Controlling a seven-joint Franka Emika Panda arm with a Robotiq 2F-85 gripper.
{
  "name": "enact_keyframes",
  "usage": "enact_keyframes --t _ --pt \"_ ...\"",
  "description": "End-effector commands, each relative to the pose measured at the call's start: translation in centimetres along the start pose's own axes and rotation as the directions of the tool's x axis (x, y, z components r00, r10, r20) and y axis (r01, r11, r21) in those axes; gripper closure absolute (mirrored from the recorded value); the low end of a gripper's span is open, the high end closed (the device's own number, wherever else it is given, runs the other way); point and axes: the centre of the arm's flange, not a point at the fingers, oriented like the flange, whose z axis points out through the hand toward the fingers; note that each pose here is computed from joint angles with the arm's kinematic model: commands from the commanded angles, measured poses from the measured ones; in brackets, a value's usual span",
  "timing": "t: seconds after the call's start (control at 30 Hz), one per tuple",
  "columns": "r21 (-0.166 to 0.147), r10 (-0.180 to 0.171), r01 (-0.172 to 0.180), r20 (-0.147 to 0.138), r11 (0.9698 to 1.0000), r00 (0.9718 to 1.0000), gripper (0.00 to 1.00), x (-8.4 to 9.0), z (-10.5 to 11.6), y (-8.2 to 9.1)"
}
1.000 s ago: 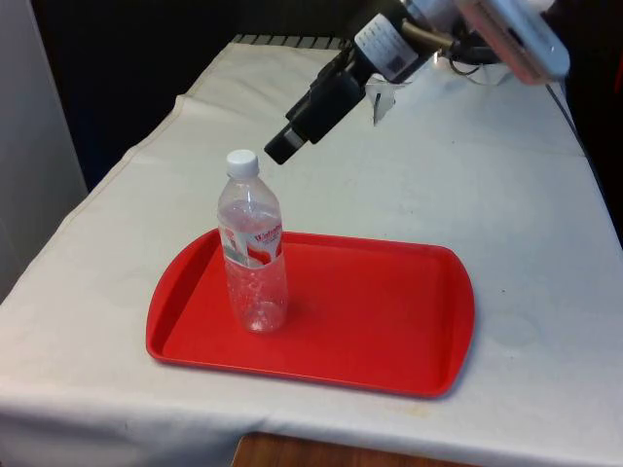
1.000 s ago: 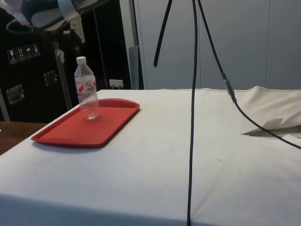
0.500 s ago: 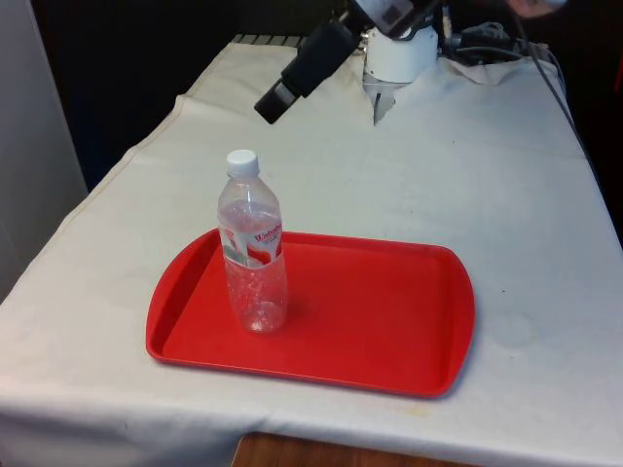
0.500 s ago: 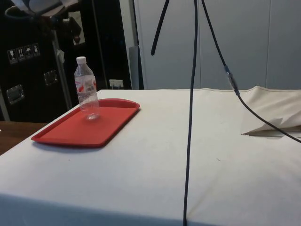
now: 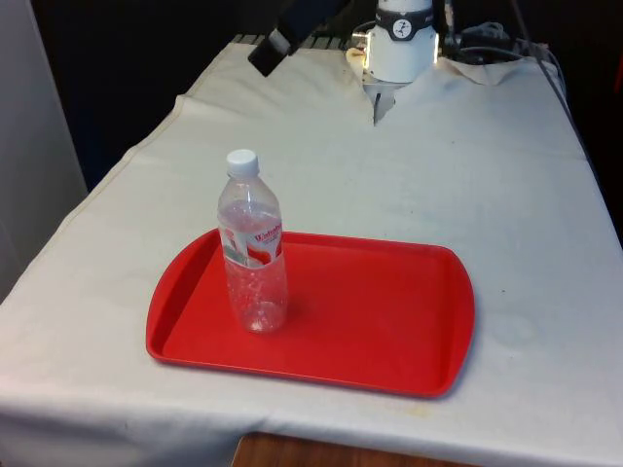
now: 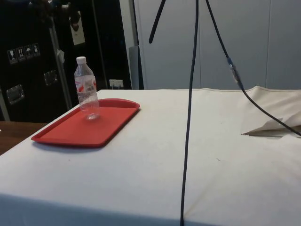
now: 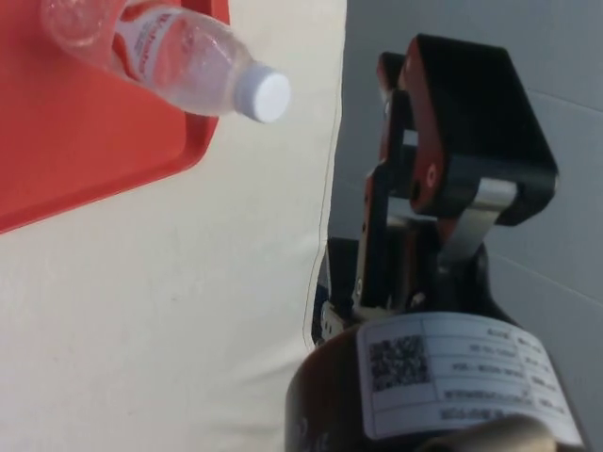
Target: Place the bottle upright on the tray.
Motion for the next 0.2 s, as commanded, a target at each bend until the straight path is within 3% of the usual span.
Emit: enact_keyframes --t 0.0,0.17 --pt "0.001 -0.001 0.001 0.004 1.0000 1.0000 0.00 0.41 -0.47 0.01" --pt "0.007 0.003 -0.003 0.001 1.0000 1.0000 0.00 1.20 -1.20 -0.03"
